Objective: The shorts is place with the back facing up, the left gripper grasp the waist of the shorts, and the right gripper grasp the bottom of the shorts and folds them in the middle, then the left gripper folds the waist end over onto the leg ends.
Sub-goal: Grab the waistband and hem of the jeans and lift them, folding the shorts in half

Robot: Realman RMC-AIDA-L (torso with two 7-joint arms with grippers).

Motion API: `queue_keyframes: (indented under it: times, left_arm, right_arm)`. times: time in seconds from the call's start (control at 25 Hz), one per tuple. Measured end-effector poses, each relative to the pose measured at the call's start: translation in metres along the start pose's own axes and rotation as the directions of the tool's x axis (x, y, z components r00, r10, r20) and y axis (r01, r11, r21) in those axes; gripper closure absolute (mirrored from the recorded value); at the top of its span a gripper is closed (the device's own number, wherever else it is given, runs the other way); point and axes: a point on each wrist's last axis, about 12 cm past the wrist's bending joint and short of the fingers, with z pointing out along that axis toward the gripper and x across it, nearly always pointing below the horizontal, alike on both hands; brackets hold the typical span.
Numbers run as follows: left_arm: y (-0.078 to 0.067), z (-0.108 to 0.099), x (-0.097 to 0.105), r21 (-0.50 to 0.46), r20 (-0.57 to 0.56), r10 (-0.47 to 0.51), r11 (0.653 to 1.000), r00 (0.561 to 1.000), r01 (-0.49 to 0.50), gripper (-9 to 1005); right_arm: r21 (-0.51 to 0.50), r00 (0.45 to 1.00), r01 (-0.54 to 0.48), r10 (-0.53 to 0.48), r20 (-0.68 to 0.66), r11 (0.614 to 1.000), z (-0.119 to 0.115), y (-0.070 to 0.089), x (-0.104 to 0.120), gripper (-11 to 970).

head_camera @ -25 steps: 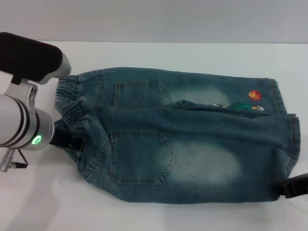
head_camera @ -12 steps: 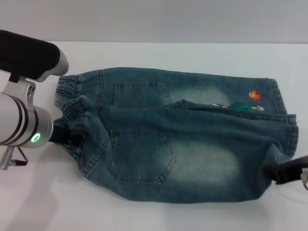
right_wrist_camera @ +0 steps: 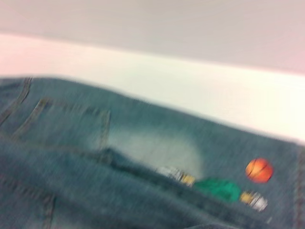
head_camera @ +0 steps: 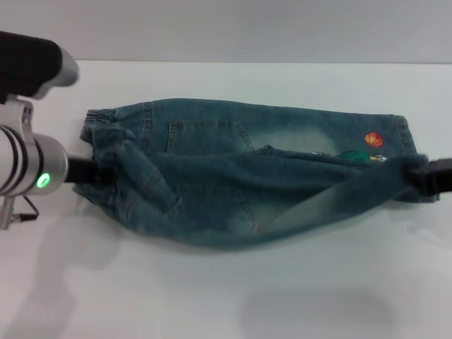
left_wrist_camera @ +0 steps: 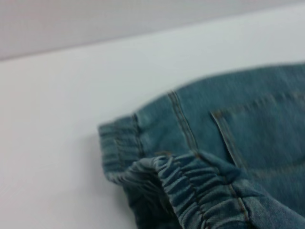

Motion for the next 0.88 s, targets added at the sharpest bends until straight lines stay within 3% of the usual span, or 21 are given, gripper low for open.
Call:
queue_keyframes:
  times: [0.4,0.88]
  left_arm:
    - [0.022,0.0,-0.011,-0.018,0.17,-0.109,0.993,0.979,0.114,875]
    - [0.025,0.01,-0.021,0.021,0.288,-0.163,0.986,0.944,0.164,865]
  right_arm:
    - [0.09,0.981,-0.038,0.02,0.191,0.995,0.002,-0.019,-0.007,916]
    - [0.104,0.955,-0.105,0.071,0.286,0.989,0.014,-0.031,-0.002,916]
